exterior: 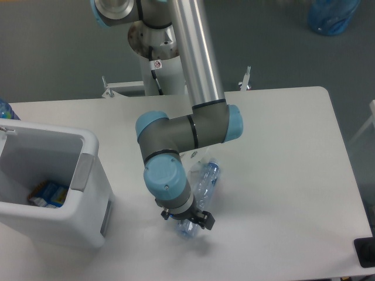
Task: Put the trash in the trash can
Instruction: 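Lower the gripper over the bottle's cap end and close on it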
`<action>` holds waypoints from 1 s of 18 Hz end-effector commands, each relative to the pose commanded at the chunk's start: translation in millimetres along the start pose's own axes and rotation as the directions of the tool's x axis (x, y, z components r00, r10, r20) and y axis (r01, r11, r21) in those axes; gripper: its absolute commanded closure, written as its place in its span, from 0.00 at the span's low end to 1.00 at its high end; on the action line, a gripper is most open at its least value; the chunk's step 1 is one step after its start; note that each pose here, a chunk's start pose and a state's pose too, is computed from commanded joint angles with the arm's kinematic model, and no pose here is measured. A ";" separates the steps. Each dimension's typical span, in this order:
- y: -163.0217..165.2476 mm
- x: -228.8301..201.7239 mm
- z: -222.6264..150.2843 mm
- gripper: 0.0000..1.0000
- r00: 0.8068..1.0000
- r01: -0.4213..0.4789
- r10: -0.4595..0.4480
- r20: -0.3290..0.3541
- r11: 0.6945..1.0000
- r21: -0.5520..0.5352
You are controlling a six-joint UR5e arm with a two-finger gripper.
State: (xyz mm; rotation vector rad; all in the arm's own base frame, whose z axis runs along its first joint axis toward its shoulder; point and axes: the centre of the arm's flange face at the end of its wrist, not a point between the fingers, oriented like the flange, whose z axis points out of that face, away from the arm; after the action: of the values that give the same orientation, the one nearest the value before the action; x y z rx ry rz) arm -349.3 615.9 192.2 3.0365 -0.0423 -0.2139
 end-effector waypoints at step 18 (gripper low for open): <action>-18.3 -10.9 2.2 0.33 0.999 0.033 -0.034 0.008 0.999 0.027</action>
State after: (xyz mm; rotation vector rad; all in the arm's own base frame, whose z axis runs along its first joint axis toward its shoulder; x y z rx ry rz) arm -360.1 634.4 189.8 3.0651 0.0051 -0.2306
